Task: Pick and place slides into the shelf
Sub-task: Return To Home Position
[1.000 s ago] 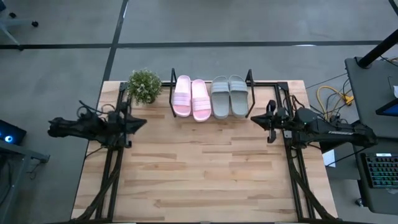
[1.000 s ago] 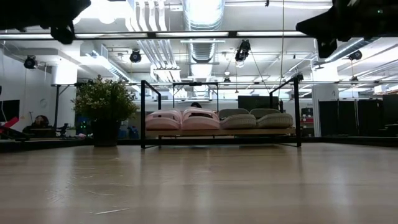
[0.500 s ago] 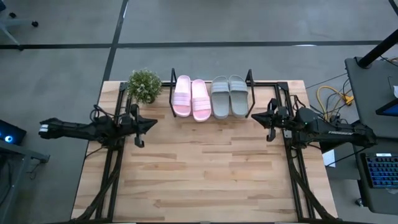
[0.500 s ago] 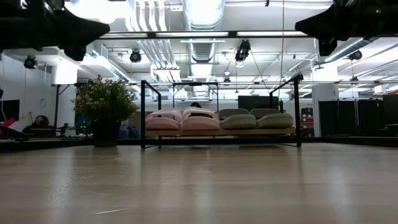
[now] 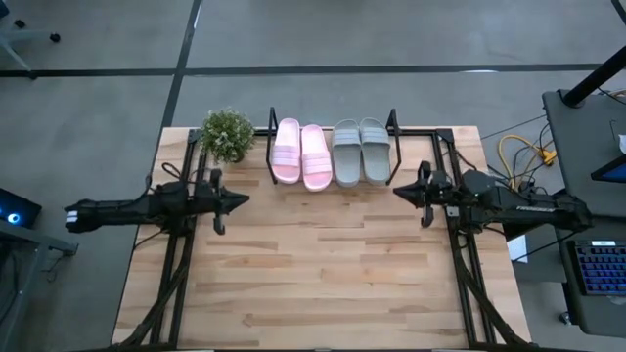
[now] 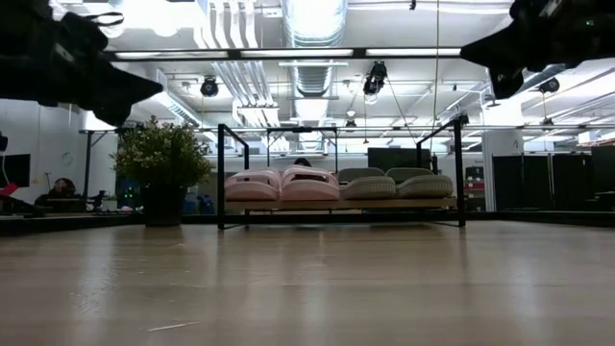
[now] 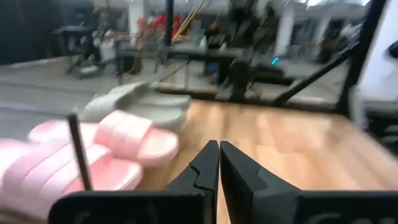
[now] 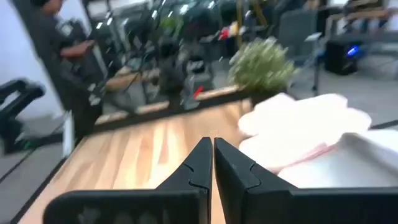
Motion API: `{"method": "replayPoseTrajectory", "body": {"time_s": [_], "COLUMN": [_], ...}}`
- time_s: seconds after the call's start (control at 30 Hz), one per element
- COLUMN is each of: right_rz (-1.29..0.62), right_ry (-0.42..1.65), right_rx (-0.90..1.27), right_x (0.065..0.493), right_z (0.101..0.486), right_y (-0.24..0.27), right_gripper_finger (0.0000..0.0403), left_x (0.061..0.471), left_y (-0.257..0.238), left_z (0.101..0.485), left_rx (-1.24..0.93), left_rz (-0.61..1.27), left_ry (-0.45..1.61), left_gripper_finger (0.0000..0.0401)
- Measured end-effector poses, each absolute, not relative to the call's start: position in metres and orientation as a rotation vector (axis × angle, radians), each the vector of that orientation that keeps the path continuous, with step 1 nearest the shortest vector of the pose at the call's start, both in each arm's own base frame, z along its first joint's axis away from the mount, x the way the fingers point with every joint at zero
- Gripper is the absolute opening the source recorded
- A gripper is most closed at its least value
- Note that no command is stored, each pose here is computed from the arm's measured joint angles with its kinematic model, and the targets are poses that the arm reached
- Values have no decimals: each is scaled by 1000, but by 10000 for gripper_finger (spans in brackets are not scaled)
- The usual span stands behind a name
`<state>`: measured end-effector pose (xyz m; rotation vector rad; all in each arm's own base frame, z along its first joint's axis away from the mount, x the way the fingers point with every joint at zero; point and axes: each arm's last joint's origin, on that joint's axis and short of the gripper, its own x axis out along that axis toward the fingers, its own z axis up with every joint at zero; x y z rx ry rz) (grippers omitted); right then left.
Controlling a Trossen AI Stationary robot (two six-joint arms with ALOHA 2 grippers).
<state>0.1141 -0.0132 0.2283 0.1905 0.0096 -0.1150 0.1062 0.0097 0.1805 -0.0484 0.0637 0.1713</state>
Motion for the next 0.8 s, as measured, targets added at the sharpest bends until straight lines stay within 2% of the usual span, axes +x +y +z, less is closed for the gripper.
{"method": "replayPoseTrajectory", "body": {"time_s": [0.23,0.43,0.6,0.8], "right_rz": [-121,-111,-109,-88], "right_ry": [-18,-52,-91,-101], "right_rx": [70,124,164,164], "right_x": [116,119,118,115], "right_z": [231,211,193,200], "right_y": [-14,-14,-14,-12], "right_gripper_finger": [8,8,8,8], "left_x": [97,99,98,98], "left_y": [9,9,9,9], "left_z": [174,167,170,172], "left_rx": [-98,-100,-101,-102], "left_rz": [146,145,146,146], "left_ry": [-49,-8,-50,-60], "left_gripper_finger": [0,0,0,0]}}
